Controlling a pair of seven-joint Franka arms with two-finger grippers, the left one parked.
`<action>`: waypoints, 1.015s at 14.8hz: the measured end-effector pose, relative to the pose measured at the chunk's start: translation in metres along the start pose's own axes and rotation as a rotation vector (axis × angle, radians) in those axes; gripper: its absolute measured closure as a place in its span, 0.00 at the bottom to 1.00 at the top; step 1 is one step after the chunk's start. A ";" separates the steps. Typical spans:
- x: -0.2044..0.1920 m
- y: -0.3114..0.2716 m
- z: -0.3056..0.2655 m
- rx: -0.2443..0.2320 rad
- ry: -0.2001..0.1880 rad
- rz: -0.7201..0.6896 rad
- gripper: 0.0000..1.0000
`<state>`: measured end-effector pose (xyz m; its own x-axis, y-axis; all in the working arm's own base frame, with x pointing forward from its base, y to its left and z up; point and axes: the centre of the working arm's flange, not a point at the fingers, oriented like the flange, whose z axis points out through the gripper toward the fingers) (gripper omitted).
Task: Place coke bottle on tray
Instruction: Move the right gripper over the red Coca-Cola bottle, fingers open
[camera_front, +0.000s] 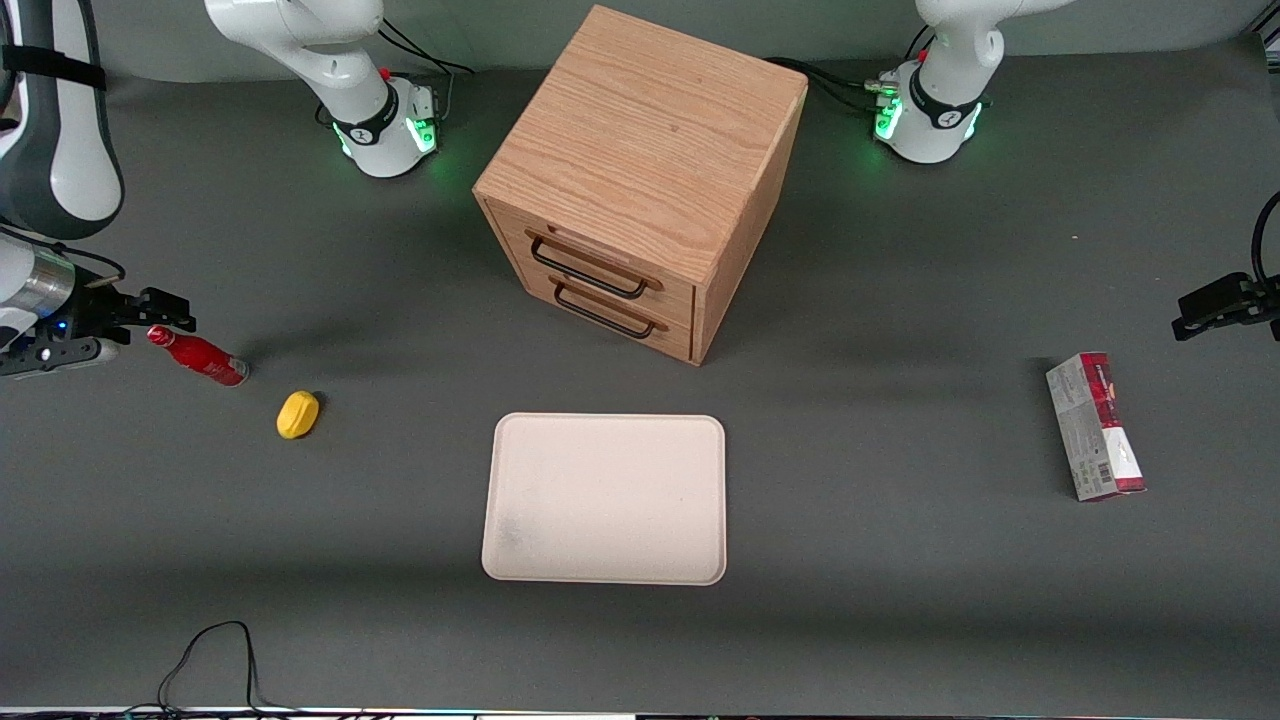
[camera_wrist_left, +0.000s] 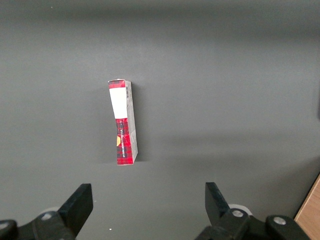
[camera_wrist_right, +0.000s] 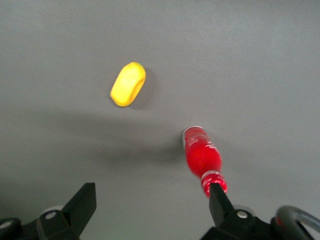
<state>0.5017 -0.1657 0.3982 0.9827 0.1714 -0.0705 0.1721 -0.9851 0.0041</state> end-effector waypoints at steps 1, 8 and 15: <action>-0.007 0.005 0.013 -0.006 0.019 -0.006 0.00; -0.035 0.020 0.060 -0.040 0.088 -0.041 0.00; -0.033 0.020 0.056 -0.045 0.099 -0.044 0.00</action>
<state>0.4688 -0.1918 0.3451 0.9758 0.2170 0.0278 0.2155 -0.9753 0.0486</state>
